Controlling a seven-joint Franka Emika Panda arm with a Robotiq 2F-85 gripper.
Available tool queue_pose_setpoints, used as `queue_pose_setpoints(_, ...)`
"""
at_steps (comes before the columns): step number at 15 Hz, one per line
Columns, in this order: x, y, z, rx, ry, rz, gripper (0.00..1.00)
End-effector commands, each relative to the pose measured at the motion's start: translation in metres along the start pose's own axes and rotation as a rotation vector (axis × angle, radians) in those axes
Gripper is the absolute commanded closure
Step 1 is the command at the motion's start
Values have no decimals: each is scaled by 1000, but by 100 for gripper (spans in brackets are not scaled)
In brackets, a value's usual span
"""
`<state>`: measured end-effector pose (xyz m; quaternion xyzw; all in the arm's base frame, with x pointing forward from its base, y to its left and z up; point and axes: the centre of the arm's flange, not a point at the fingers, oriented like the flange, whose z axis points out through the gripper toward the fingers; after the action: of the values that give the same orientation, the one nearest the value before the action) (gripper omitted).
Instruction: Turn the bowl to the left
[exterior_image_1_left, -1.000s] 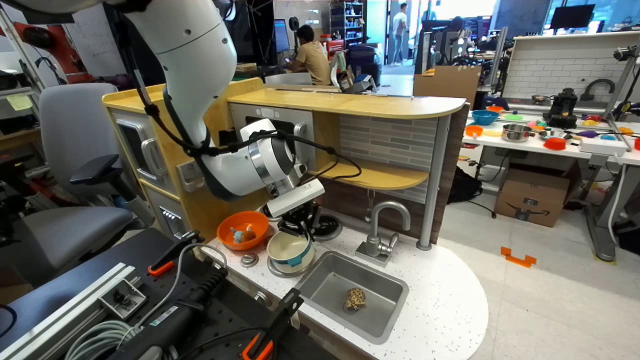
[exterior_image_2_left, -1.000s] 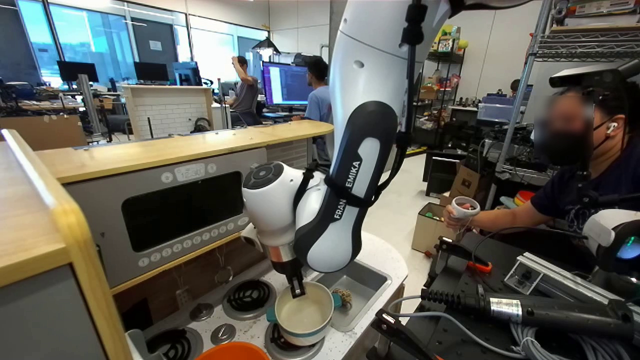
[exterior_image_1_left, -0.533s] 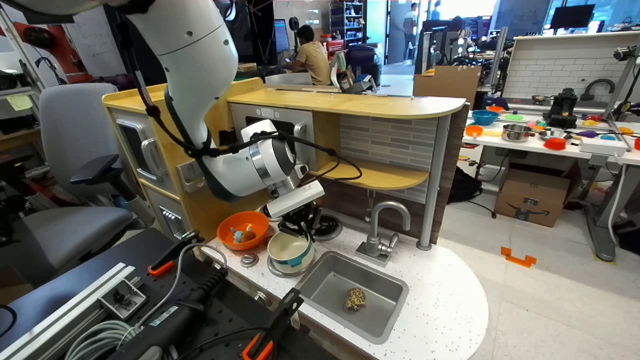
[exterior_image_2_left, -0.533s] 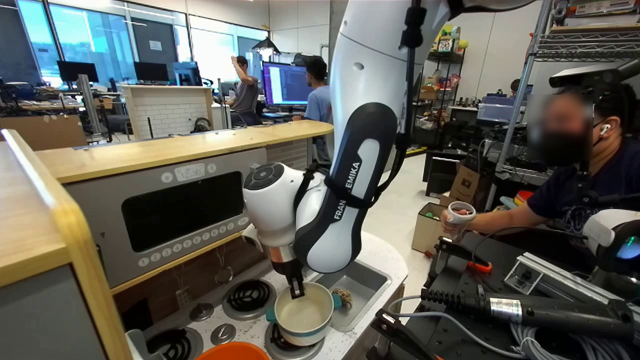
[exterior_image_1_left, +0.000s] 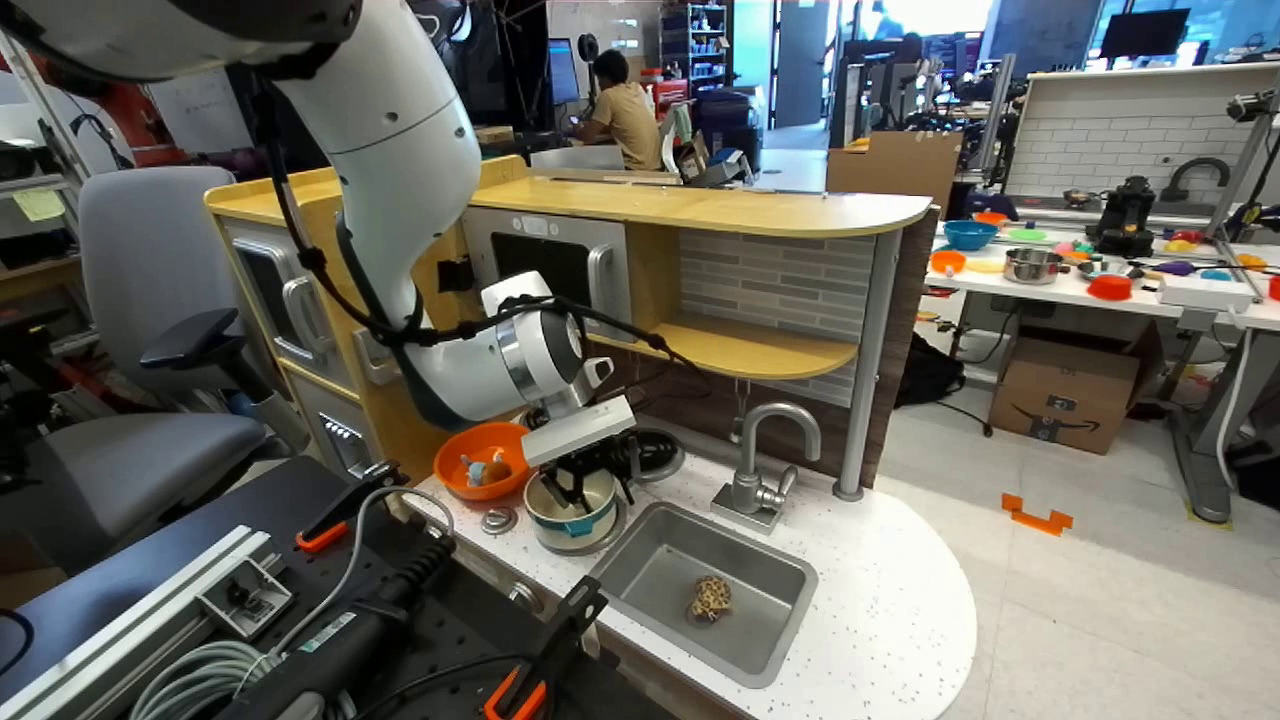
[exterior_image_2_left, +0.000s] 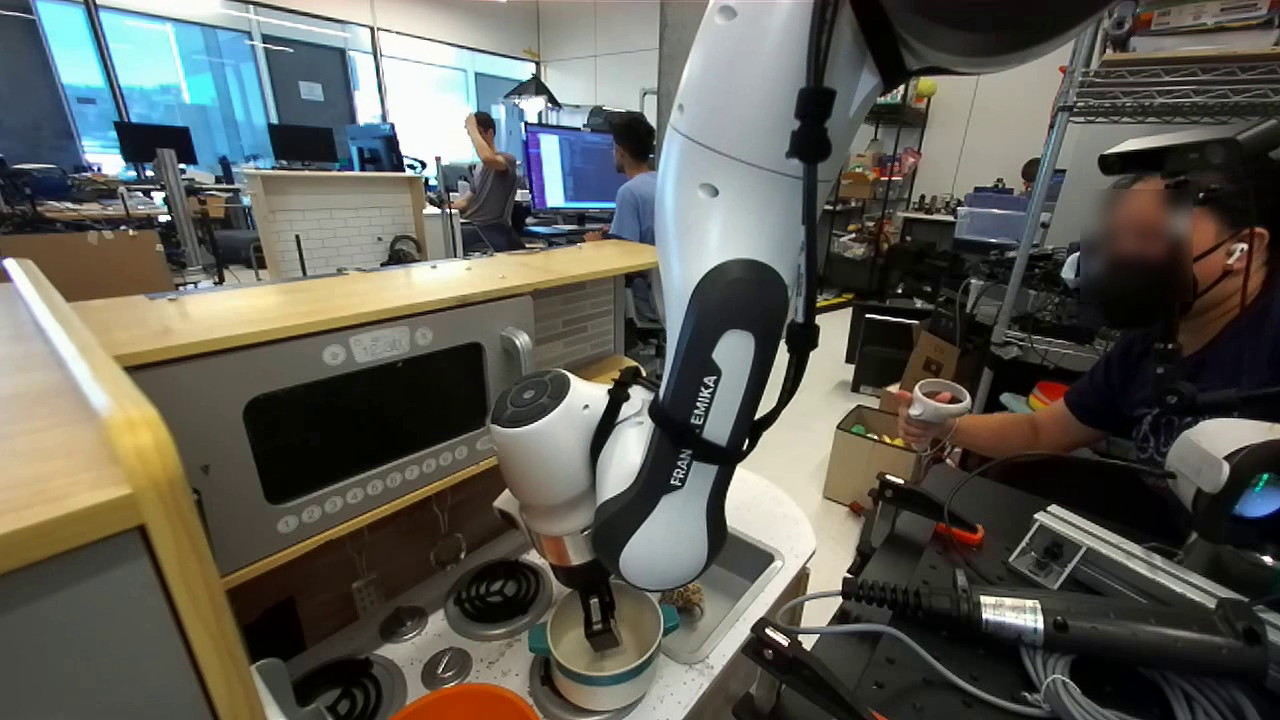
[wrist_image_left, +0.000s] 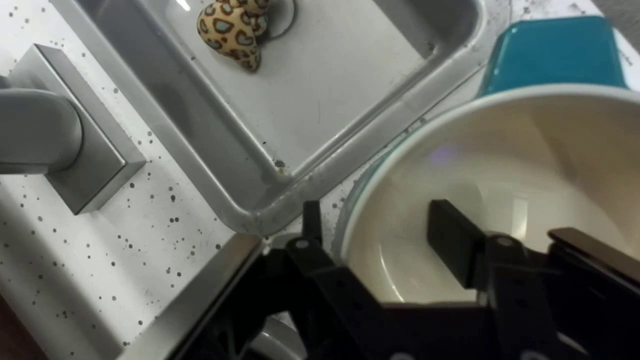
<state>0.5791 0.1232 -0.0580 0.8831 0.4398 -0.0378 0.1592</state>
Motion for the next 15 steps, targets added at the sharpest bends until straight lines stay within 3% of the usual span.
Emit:
queue_pose_setpoints(1,-3,5,-6,27,24,69,10)
queue_pose_setpoints(2,-8,8,-11,30,32,90,2)
queue_pose_setpoints(3,-11,11,-15,33,37,112,0)
queue_pose_setpoints(9,-54,29,-43,108,37,252,0)
queue_pose_setpoints(15,-127,6,-82,256,23,293,0)
